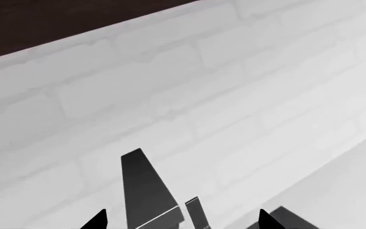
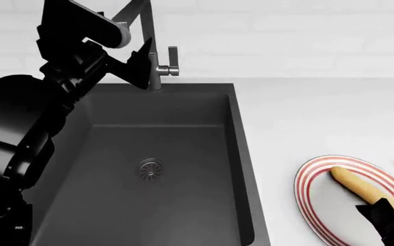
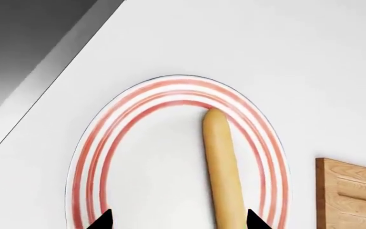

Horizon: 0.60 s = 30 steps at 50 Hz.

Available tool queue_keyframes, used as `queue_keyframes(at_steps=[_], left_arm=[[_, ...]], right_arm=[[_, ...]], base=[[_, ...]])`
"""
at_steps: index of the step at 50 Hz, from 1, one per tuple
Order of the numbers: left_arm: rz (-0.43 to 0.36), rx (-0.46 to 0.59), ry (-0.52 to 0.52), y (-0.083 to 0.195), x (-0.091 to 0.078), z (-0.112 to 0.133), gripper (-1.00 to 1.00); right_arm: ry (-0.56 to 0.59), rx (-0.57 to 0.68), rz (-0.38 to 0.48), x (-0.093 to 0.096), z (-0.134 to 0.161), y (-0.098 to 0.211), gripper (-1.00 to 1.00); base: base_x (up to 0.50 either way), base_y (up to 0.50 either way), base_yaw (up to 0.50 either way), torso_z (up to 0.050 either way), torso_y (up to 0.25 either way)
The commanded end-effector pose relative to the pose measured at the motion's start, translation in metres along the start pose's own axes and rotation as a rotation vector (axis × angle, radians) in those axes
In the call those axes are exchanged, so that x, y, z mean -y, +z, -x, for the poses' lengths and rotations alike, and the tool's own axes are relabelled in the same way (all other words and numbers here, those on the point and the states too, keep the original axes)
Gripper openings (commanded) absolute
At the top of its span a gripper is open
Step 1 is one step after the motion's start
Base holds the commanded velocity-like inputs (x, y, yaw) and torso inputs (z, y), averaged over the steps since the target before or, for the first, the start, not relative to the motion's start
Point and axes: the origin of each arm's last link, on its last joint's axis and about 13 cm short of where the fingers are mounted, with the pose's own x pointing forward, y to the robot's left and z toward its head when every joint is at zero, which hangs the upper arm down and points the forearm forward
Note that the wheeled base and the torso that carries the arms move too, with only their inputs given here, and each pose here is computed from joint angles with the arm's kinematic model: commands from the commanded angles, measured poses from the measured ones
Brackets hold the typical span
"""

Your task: Pick the sausage from the plate and place it on the cutting board. Then pick the condiment bottle from the cabinet and place it next to the cutting board.

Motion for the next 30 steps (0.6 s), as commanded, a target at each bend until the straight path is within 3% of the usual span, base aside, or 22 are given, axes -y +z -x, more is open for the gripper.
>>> queue_keyframes(at_steps=[1, 30], left_arm=[[-0.003, -0.003, -0.005, -0.001, 0.001, 0.0, 1.0], [0.0, -0.009, -0.003, -0.004, 0.001, 0.0, 1.0]], right_arm=[[-0.023, -0.032, -0.012, 0.009, -0.01, -0.005, 1.0], [-0.09, -0.056, -0.025, 0.025, -0.031, 0.013, 1.0]], base=[[0.0, 0.0, 0.0, 0.0, 0.0], [0.0, 0.0, 0.0, 0.0, 0.0]])
